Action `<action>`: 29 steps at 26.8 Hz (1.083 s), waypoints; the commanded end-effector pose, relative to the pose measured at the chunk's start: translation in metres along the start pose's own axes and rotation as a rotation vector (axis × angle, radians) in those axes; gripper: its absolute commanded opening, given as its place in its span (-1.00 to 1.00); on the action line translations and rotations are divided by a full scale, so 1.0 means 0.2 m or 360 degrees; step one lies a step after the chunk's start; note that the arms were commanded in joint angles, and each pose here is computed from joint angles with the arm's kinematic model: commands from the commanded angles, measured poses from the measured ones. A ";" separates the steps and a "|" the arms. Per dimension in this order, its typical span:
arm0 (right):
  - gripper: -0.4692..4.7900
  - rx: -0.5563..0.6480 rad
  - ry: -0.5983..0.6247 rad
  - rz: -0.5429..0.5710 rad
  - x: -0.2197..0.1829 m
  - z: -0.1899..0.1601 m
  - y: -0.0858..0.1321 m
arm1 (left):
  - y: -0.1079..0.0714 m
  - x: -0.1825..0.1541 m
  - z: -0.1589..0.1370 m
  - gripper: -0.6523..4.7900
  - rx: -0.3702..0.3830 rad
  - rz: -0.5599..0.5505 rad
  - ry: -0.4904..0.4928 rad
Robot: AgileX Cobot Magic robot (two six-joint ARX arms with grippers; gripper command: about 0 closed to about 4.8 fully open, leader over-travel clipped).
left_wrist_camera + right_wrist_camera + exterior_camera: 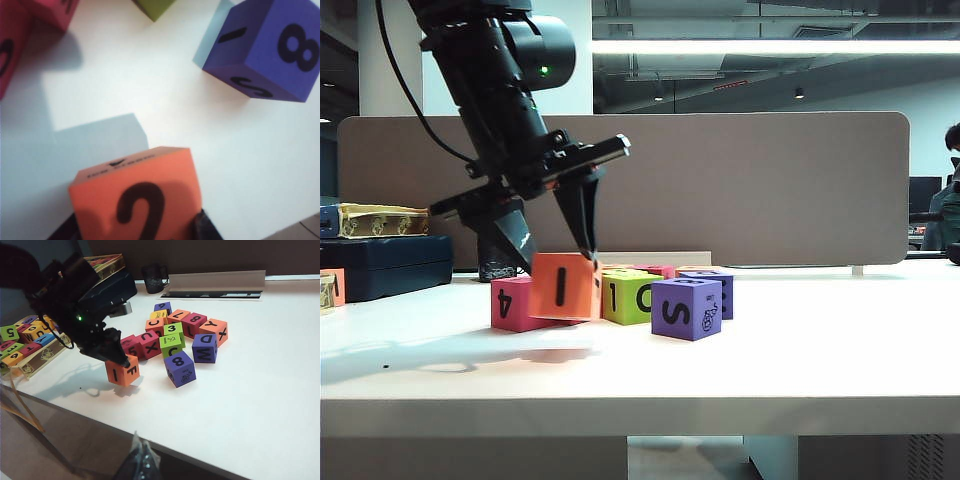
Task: Select the appropriate blocks from the scattered letter blocks on the table and arrange them in a row to spell out "23".
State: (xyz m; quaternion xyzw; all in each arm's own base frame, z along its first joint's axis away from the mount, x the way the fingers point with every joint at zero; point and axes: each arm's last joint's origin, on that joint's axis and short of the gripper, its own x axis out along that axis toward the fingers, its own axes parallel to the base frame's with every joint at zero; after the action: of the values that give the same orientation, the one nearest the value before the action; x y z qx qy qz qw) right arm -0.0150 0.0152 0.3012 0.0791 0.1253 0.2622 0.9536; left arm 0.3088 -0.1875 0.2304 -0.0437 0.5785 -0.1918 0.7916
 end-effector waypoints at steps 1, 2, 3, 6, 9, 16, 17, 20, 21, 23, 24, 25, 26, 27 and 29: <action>-0.83 -0.0014 -0.0016 0.0005 0.00 0.01 0.00 | -0.02 0.01 0.01 0.00 -0.0003 0.0005 -0.0073; -0.82 -0.0014 -0.0016 0.0005 0.00 0.01 0.00 | -0.03 0.01 0.00 0.00 0.0003 0.0023 -0.0079; -0.82 -0.0015 -0.0017 0.0005 0.00 0.01 0.00 | -0.04 0.01 0.00 0.00 0.0012 0.0042 -0.0084; -0.82 -0.0014 -0.0016 0.0005 0.00 0.01 0.00 | -0.04 0.01 0.00 0.00 0.0017 0.0056 -0.0088; -0.82 -0.0014 -0.0016 0.0005 0.00 0.01 0.00 | -0.05 0.02 -0.01 0.00 0.0024 0.0056 -0.0072; -0.83 -0.0015 -0.0017 0.0005 0.00 0.01 0.00 | -0.04 0.07 -0.06 0.00 0.0026 0.0066 -0.0029; -0.82 -0.0015 -0.0017 0.0005 0.00 0.01 0.00 | -0.04 0.08 -0.07 0.00 0.0025 0.0065 -0.0031; -0.82 -0.0014 -0.0017 0.0005 0.00 0.01 0.00 | -0.04 0.11 -0.08 0.00 0.0008 0.0057 -0.0057; -0.82 -0.0015 -0.0017 0.0006 0.00 0.01 0.00 | -0.04 0.11 -0.08 0.00 0.0007 0.0054 -0.0066; -0.82 -0.0015 -0.0018 0.0006 0.00 0.01 0.00 | -0.03 0.12 -0.08 0.00 0.0007 0.0054 -0.0065; -0.82 -0.0015 -0.0017 0.0005 0.00 0.01 0.00 | -0.03 0.12 -0.08 0.00 0.0007 0.0055 -0.0063; -0.83 -0.0015 -0.0017 0.0006 0.00 0.01 0.00 | -0.03 0.13 -0.09 0.01 0.0007 0.0056 -0.0064; -0.82 -0.0015 -0.0017 0.0006 0.00 0.01 0.00 | -0.02 0.13 -0.09 0.01 0.0007 0.0054 -0.0067; -0.83 -0.0015 -0.0018 0.0005 0.00 0.01 0.00 | -0.02 0.14 -0.10 0.01 0.0005 0.0054 -0.0067; -0.82 -0.0015 -0.0017 0.0006 0.00 0.01 0.00 | -0.01 0.16 -0.11 0.01 0.0002 0.0059 -0.0057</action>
State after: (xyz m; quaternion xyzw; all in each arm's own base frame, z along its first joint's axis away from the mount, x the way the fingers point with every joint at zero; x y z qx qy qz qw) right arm -0.0151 0.0152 0.3013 0.0791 0.1251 0.2626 0.9535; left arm 0.2960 -0.1976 0.2018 -0.0376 0.5607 -0.1807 0.8072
